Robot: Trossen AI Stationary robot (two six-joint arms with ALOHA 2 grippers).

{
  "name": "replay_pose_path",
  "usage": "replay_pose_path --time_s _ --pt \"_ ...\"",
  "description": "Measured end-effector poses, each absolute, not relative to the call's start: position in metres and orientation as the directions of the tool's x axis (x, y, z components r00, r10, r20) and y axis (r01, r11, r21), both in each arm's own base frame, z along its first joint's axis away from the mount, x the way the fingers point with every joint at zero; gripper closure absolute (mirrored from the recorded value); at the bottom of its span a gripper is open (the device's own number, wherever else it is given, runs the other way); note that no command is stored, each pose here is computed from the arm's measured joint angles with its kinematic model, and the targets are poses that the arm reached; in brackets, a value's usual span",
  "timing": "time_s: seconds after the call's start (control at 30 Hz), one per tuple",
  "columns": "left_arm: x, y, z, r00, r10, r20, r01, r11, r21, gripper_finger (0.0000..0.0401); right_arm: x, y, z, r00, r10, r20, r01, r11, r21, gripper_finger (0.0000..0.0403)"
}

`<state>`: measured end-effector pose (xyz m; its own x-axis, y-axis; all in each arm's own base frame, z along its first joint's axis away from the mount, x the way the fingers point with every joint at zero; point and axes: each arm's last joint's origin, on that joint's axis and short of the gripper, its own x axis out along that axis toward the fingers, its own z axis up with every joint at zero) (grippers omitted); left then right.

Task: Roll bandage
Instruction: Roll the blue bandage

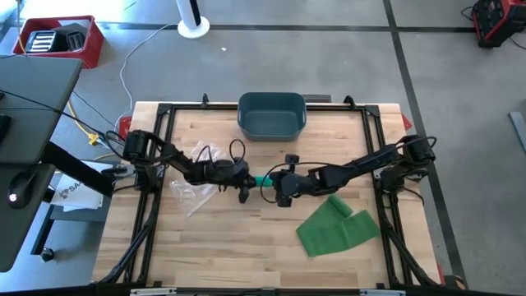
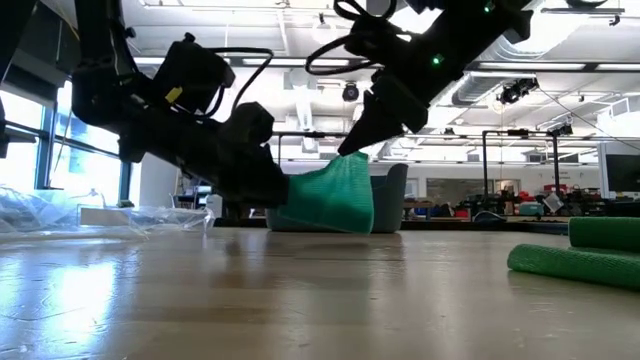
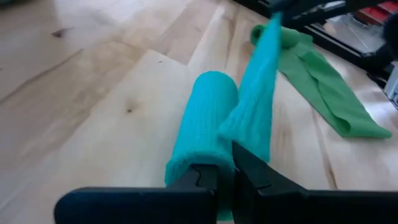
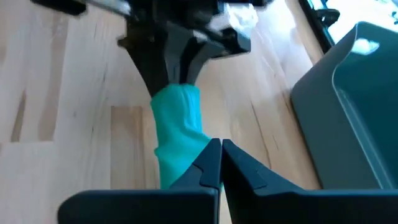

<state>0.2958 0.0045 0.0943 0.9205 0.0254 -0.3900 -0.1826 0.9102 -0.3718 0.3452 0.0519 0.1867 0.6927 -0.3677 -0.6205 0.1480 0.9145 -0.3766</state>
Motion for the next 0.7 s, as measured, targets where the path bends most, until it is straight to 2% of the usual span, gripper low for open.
replay_pose_path --time_s 0.13,0.33,0.47,0.7 --pt "0.296 0.001 0.095 0.922 0.042 -0.386 -0.192 0.913 -0.359 0.0394 0.343 0.061 0.188 0.700 -0.375 -0.608 0.137 0.906 -0.400 0.0403" --pt "0.298 -0.002 0.100 0.940 0.057 -0.336 -0.184 0.914 -0.361 0.0394 0.336 0.091 0.189 0.735 -0.269 -0.622 -0.041 0.899 -0.437 0.0403" --pt "0.299 -0.003 0.107 0.953 0.045 -0.299 -0.164 0.908 -0.386 0.0394 0.332 0.107 0.189 0.746 -0.244 -0.619 -0.100 0.879 -0.467 0.0403" --pt "0.301 -0.005 0.138 0.996 0.024 -0.086 -0.062 0.883 -0.466 0.0394 0.326 0.115 0.186 0.728 -0.253 -0.638 -0.137 0.857 -0.496 0.0403"
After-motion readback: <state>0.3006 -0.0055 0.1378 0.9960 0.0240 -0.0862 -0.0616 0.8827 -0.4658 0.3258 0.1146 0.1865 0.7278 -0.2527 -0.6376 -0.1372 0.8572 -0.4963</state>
